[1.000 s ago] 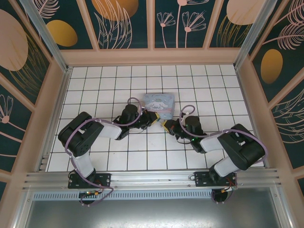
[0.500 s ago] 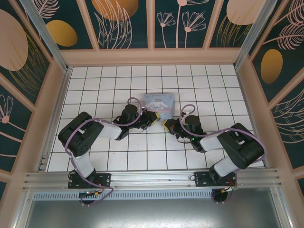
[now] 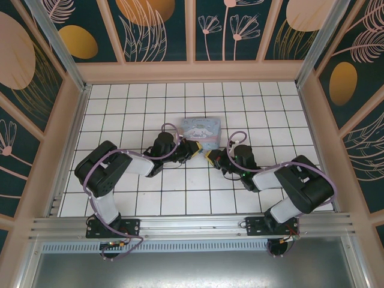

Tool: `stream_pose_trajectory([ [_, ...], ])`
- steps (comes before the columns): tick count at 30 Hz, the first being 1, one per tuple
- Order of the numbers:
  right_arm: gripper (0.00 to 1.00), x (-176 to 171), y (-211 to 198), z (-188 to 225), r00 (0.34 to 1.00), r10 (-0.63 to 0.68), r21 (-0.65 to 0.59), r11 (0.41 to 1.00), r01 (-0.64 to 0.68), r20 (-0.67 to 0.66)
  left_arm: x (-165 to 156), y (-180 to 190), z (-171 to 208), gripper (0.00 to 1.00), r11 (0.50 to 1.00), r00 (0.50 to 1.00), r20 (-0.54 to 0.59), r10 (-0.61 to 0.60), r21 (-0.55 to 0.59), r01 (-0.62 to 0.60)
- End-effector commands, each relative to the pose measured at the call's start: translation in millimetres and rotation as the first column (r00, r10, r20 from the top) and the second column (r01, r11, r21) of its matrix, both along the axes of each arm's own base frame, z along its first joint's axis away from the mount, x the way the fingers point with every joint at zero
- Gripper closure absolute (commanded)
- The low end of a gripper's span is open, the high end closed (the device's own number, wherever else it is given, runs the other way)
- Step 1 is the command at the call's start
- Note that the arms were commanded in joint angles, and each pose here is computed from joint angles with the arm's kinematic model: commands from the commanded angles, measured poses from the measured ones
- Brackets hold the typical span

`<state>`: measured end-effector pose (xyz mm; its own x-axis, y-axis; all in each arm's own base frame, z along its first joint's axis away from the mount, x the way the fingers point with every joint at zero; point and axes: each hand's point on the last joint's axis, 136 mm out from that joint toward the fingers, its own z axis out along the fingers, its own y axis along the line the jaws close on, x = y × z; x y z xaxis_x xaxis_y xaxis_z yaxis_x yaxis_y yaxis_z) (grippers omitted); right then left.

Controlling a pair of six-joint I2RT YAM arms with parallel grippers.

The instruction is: Unlock a padlock with a key

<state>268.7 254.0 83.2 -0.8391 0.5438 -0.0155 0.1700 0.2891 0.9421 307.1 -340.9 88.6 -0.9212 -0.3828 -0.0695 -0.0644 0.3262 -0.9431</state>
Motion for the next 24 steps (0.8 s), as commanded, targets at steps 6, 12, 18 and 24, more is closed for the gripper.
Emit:
stream_pose_trajectory([
  [6, 1.0, 10.3, 2.1, 18.0, 0.999, -0.011, 0.02, 1.0, 0.01, 0.048, 0.5, -2.9, 5.8, 1.0, 0.999, 1.0, 0.023, -0.018, -0.036, 0.019],
  [12, 1.0, 12.0, 1.1, 20.3, 0.999, -0.014, 0.022, 1.0, 0.013, 0.052, 0.8, -2.8, 4.2, 1.0, 0.999, 1.0, 0.021, -0.018, -0.036, 0.019],
  [18, 1.0, 13.5, -1.1, 21.9, 0.998, -0.02, 0.022, 1.0, 0.018, 0.056, 0.2, -2.9, 3.4, 1.0, 0.999, 1.0, 0.02, -0.02, -0.034, 0.021],
  [24, 1.0, 13.9, -1.2, 24.5, 0.998, -0.019, 0.023, 1.0, 0.017, 0.061, 0.2, -2.3, 2.9, 1.0, 0.999, 1.0, 0.019, -0.019, -0.032, 0.02],
])
